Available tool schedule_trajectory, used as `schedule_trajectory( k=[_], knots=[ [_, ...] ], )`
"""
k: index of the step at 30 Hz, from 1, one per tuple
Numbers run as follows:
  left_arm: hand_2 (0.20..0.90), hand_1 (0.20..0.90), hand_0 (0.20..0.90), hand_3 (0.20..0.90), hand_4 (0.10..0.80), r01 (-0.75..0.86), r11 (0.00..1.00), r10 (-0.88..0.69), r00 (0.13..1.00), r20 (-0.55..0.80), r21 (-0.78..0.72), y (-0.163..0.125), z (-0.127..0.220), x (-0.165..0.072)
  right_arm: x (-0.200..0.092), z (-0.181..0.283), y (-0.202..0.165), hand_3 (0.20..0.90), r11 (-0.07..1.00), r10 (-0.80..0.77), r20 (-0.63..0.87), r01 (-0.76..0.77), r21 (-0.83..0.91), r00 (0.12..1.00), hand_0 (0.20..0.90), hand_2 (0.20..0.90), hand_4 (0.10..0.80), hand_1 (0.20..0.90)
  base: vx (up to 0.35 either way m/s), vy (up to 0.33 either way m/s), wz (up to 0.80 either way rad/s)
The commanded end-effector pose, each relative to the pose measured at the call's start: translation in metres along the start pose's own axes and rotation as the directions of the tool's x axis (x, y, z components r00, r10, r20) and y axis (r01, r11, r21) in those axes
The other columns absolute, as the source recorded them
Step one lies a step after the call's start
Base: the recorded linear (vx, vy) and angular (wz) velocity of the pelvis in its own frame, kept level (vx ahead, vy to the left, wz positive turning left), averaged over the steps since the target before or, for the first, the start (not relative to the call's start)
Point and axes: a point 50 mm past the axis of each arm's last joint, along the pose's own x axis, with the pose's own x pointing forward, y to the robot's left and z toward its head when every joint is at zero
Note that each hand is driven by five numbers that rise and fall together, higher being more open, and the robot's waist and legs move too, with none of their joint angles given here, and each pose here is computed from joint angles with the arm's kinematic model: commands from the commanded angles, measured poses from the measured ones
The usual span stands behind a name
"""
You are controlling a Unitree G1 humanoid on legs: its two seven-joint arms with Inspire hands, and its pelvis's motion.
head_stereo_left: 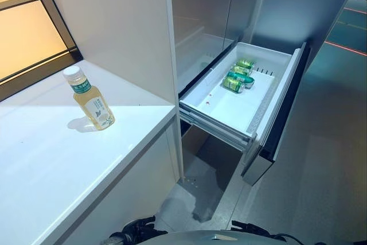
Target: Put drinks into fridge and close the fridge
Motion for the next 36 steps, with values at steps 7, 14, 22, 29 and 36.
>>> schedule_trajectory(
  k=[7, 14, 22, 29, 36],
  knots=[
    [0.900, 0.900, 0.900, 0.900, 0.800, 0.019, 1.000, -0.019, 0.998, 0.052, -0.004, 0.000, 0.008, 0.001, 0.000, 0.006, -0.003, 0.900, 0.999, 0.026, -0.018, -0.027, -0.042, 0.999, 0.900, 0.900, 0.800, 0.900, 0.000, 0.000, 0.00],
    [0.900, 0.900, 0.900, 0.900, 0.800, 0.093, 0.991, -0.065, 0.961, 0.269, -0.092, -0.003, 0.035, -0.001, -0.001, 0.008, -0.005, 0.900, 0.999, 0.024, -0.013, -0.024, -0.035, 1.000, 0.900, 0.900, 0.800, 0.900, 0.000, 0.000, 0.00],
    [0.900, 0.900, 0.900, 0.900, 0.800, 0.691, 0.722, -0.629, 0.633, 0.452, 0.035, -0.045, 0.094, -0.019, -0.004, 0.020, -0.016, 0.900, 0.999, 0.013, 0.003, -0.013, -0.047, 1.000, 0.900, 0.900, 0.800, 0.900, -0.010, 0.002, 0.01],
    [0.900, 0.900, 0.900, 0.900, 0.800, 0.930, 0.238, -0.872, 0.077, 0.484, 0.281, -0.076, 0.137, -0.060, -0.007, 0.017, -0.022, 0.900, 0.997, 0.010, 0.005, -0.009, -0.080, 1.000, 0.900, 0.900, 0.800, 0.900, 0.000, 0.000, -0.01],
    [0.900, 0.900, 0.900, 0.900, 0.800, 0.707, -0.280, -0.513, -0.682, 0.521, 0.649, -0.108, 0.224, -0.174, -0.002, 0.004, -0.006, 0.900, 0.999, 0.025, 0.006, -0.025, -0.047, 1.000, 0.900, 0.900, 0.800, 0.900, 0.006, -0.047, 0.01]
  ],
)
